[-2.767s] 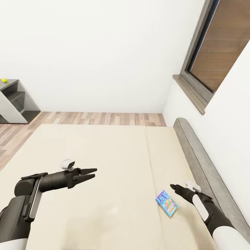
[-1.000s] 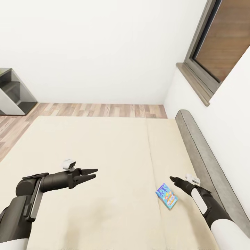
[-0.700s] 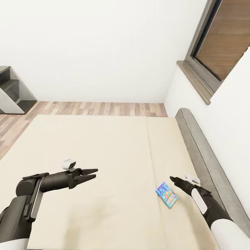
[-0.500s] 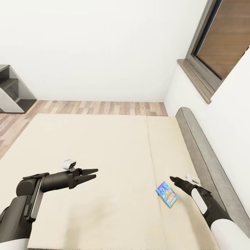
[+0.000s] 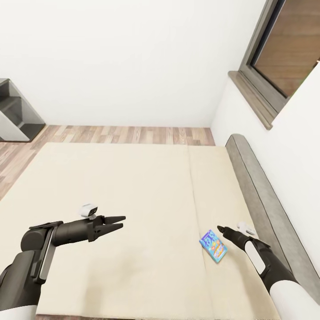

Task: Put all the toys in the child's room - the three board games (two on the bed and one on the table), the two jigsaw puzzles on the table, and the tennis ball on the table - inside the toy box on the table in the child's room.

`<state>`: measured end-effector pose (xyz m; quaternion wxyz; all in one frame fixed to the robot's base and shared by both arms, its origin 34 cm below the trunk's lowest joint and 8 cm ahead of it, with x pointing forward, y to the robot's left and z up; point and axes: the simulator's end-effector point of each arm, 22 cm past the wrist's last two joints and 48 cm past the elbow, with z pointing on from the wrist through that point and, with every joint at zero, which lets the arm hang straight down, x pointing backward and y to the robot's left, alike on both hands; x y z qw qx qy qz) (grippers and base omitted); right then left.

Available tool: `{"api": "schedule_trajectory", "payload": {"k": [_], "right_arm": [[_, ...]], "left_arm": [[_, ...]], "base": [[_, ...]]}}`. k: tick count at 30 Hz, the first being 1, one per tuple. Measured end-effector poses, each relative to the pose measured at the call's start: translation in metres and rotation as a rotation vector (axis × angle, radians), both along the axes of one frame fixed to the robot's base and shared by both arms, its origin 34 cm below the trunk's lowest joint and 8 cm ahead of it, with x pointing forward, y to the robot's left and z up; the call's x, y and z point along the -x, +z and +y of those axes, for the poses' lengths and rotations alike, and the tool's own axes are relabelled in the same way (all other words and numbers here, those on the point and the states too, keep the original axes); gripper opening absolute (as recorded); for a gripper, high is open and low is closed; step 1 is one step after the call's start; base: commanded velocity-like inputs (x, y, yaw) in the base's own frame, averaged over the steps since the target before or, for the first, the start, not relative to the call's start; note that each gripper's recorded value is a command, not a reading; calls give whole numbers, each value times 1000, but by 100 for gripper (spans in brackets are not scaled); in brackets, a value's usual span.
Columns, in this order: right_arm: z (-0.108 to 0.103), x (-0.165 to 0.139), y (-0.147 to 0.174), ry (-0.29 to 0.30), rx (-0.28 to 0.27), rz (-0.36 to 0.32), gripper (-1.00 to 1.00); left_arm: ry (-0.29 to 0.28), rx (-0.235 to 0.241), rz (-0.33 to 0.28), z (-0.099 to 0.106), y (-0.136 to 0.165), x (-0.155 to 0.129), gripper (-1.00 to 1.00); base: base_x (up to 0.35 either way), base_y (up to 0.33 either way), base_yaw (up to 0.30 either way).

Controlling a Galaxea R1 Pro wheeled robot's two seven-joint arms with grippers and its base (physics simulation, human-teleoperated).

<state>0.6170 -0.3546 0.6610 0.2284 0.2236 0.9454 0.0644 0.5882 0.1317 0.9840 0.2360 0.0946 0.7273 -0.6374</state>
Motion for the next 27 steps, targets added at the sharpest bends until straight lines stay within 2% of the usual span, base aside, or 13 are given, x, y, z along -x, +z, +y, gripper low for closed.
{"api": "schedule_trajectory", "payload": {"k": [27], "right_arm": [[8, 14, -21, 2, -9, 40, 100]], "left_arm": [[1, -2, 43, 1, -20, 1, 100]], "base": [[0, 0, 0]]}}
